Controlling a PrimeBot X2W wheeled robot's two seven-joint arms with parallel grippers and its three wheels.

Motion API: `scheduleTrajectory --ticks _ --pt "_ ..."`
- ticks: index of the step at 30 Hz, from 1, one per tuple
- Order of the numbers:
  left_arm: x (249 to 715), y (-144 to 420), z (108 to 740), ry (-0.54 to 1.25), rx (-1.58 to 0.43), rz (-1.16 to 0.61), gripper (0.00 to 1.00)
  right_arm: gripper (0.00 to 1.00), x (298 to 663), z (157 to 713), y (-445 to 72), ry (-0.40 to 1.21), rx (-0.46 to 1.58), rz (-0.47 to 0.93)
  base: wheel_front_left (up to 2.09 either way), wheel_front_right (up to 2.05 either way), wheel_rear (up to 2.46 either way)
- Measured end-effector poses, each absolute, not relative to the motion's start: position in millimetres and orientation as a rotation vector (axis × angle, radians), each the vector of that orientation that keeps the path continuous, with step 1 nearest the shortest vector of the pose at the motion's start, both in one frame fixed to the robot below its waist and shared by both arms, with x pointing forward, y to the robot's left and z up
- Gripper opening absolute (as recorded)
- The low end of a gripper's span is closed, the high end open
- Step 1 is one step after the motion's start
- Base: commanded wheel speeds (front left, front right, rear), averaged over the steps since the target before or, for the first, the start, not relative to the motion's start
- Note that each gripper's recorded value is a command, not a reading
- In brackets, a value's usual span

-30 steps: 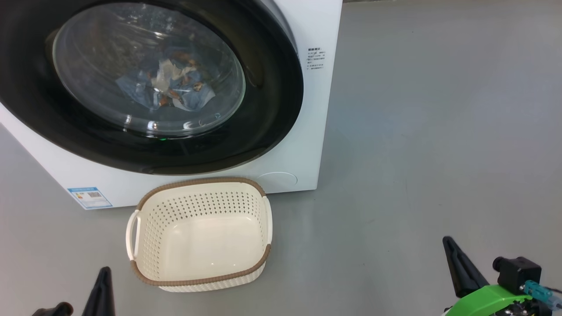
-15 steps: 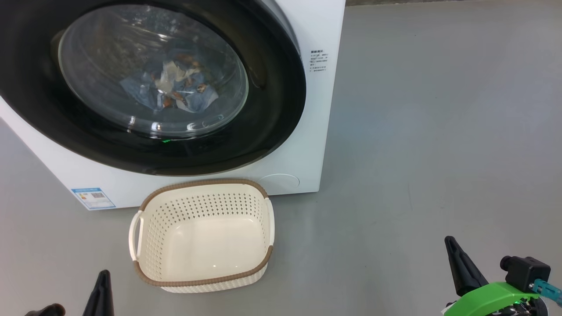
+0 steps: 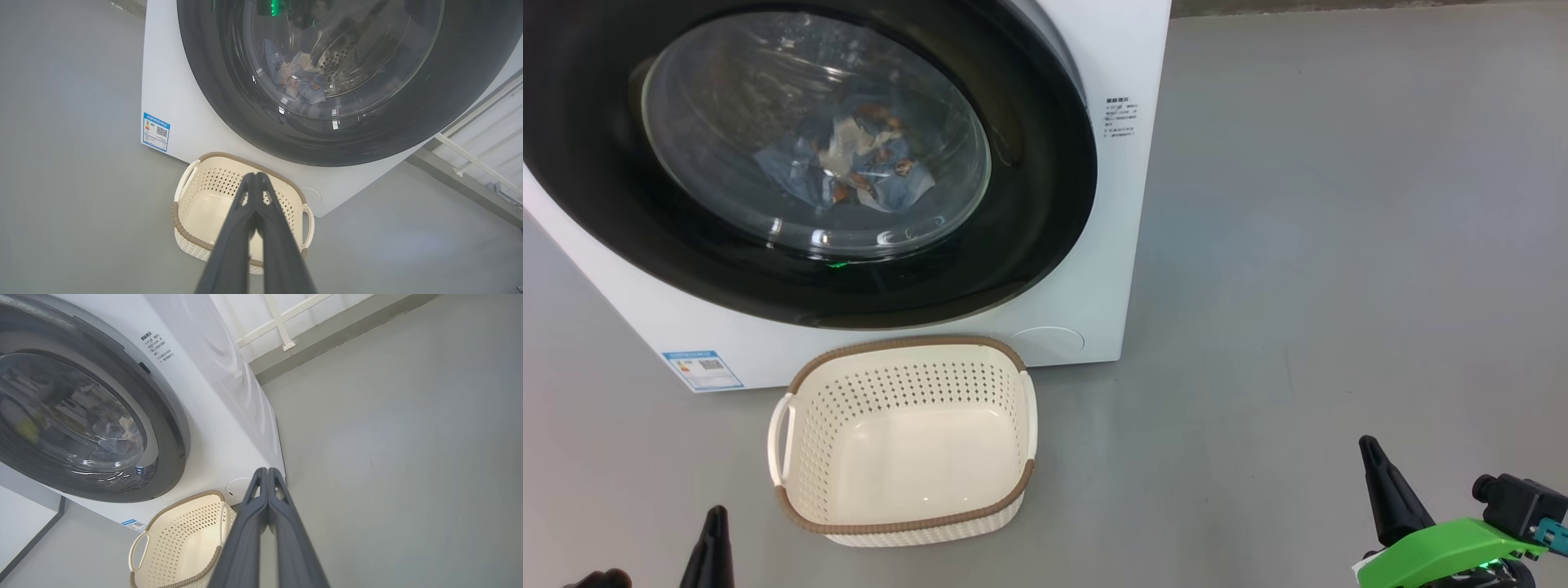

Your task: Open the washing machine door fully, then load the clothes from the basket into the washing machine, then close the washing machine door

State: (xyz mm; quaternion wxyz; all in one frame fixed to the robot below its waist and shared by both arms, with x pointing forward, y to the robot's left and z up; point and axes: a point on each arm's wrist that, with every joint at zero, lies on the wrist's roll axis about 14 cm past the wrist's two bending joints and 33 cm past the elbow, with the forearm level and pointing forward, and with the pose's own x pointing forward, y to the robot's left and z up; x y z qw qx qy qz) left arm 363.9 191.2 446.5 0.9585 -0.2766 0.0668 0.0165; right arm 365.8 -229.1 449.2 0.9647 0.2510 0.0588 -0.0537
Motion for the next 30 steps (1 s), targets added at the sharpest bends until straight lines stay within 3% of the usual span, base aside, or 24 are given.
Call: scheduleTrajectory --ticks 30 --pt "365.4 192.5 450.1 0.144 -0.874 0.082 0.0 0.0 370.2 456.4 -225.4 0.104 0.836 -0.141 0.0 0.0 0.0"
